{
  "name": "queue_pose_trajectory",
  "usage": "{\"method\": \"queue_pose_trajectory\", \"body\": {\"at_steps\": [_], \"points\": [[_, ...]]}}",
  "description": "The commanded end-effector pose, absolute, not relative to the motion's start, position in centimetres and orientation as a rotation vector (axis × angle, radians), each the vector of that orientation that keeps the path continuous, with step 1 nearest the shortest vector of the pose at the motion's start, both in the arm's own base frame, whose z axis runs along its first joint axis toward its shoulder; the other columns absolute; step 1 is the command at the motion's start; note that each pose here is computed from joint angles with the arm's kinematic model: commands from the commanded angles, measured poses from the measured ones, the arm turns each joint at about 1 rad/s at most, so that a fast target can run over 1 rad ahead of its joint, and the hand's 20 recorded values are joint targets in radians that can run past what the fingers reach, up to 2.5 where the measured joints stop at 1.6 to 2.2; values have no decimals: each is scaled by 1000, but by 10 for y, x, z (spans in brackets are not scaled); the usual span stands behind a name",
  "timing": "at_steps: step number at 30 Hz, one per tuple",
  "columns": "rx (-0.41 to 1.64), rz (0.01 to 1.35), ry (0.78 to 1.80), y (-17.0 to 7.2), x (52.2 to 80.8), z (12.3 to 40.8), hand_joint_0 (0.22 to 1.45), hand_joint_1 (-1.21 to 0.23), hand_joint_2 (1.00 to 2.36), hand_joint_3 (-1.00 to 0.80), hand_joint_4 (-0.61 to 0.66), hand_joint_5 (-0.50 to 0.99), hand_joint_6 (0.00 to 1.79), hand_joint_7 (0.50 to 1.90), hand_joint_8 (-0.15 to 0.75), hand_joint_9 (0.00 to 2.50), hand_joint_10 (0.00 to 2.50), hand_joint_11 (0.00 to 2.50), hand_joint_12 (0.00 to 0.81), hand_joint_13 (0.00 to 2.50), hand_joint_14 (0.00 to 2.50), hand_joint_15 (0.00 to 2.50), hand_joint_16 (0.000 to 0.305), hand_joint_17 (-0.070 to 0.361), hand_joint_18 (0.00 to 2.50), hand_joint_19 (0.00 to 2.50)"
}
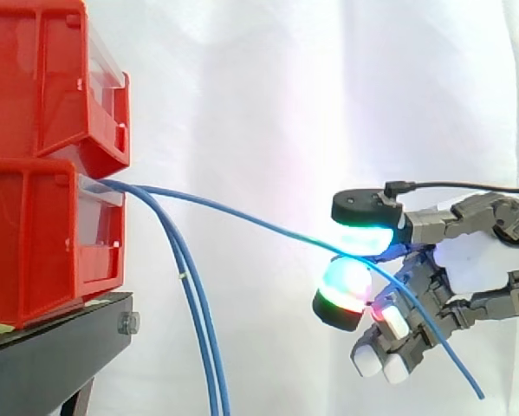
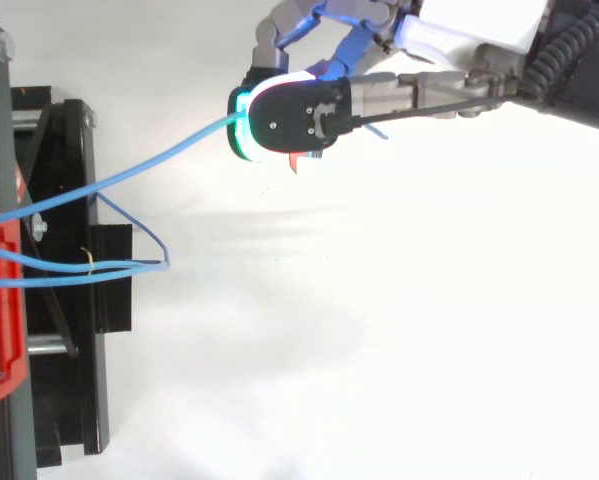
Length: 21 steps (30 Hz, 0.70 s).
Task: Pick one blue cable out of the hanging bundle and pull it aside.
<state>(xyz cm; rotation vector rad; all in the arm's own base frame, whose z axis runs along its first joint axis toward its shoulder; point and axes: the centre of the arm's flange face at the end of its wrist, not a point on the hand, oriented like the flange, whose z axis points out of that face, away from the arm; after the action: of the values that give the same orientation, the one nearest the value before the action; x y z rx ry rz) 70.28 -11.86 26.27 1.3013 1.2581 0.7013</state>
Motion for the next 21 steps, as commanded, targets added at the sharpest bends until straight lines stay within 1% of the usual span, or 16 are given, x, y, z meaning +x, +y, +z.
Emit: {"method": "queue_pose_trajectory", "body": {"at_steps": [1, 2, 3, 8, 11, 16, 18, 21], "points": [[1294, 671, 1252, -121, 702, 264, 573, -595, 1016, -276, 23, -71, 885, 1028, 225, 1149, 22, 682, 227, 776, 19, 497, 38, 86, 638, 524], [1293, 669, 1251, -121, 702, 264, 572, -596, 1016, -267, 28, -71, 886, 1034, 226, 1149, 24, 672, 226, 777, 19, 490, 38, 86, 639, 522], [1295, 666, 1253, -121, 702, 263, 568, -623, 1018, -221, 22, -71, 892, 1046, 229, 1149, 21, 670, 226, 780, 19, 485, 38, 86, 646, 520], [1292, 667, 1254, -119, 703, 262, 573, -691, 1015, -157, 3, -63, 900, 995, 251, 1176, 21, 663, 259, 824, 19, 476, 45, 102, 717, 485], [1292, 670, 1250, -119, 703, 264, 575, -718, 1013, -142, 9, -62, 901, 1000, 251, 1172, 22, 655, 265, 832, 18, 485, 46, 104, 726, 477], [1290, 672, 1255, -116, 704, 263, 582, -760, 1012, -112, 8, -70, 916, 950, 255, 1152, 20, 652, 277, 835, 19, 490, 48, 107, 736, 471], [1290, 673, 1254, -116, 703, 264, 582, -761, 1011, -111, 6, -70, 917, 954, 258, 1149, 19, 656, 275, 835, 17, 488, 48, 108, 737, 473], [1290, 673, 1256, -116, 703, 264, 585, -770, 1011, -112, 11, -75, 923, 920, 255, 1139, 18, 653, 281, 830, 18, 491, 48, 108, 738, 472]]}}
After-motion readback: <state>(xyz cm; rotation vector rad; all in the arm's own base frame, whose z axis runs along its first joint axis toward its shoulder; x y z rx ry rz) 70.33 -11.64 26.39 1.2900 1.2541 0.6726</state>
